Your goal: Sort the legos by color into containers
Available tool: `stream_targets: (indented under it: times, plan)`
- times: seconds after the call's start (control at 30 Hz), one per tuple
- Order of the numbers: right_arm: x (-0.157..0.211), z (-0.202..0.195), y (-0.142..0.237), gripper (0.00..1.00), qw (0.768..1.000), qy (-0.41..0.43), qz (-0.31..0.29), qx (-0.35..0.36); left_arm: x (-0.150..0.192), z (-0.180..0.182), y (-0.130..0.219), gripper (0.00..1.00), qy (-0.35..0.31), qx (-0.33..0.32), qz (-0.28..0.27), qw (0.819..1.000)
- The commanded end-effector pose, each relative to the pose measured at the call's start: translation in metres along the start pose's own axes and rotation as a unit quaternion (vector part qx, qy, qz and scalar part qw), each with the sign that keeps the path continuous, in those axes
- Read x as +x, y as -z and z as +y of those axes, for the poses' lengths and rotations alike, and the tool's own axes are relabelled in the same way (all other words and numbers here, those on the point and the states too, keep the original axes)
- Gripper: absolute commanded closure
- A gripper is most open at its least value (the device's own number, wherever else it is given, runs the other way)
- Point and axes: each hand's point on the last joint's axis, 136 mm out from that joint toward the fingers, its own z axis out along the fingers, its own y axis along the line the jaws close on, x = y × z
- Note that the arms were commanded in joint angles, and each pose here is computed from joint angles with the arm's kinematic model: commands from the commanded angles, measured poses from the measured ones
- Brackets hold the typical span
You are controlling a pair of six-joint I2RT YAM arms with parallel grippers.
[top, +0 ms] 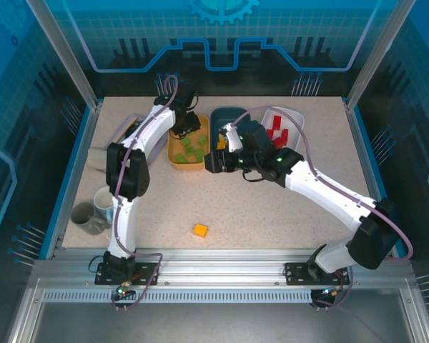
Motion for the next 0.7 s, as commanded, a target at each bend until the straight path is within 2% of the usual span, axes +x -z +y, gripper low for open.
stream_targets:
  times: [0.0,0.2,0.4,0.53,0.67]
  plan:
    - [-0.025,0.008,-0.009,0.37,0.999,0.018,-0.041,-0.010,-0.015,-0.004,-0.018,0.68,-0.002,0.017,0.008,1.000]
    - [-0.028,-0.004,-0.011,0.27,0.999,-0.005,-0.034,0.003,-0.032,-0.004,-0.049,0.66,0.022,0.033,0.012,0.999]
    - [-0.019,-0.017,-0.012,0.15,1.000,-0.021,-0.009,0.018,-0.023,0.000,-0.070,0.64,0.035,0.027,0.041,0.998]
    - [-0.015,-0.022,-0.010,0.11,1.000,-0.009,-0.011,0.028,-0.019,0.002,-0.071,0.61,0.038,0.026,0.050,0.998]
    - [-0.013,-0.023,-0.008,0.10,0.999,0.009,-0.015,0.030,-0.021,-0.002,-0.059,0.52,0.033,0.034,0.047,0.998]
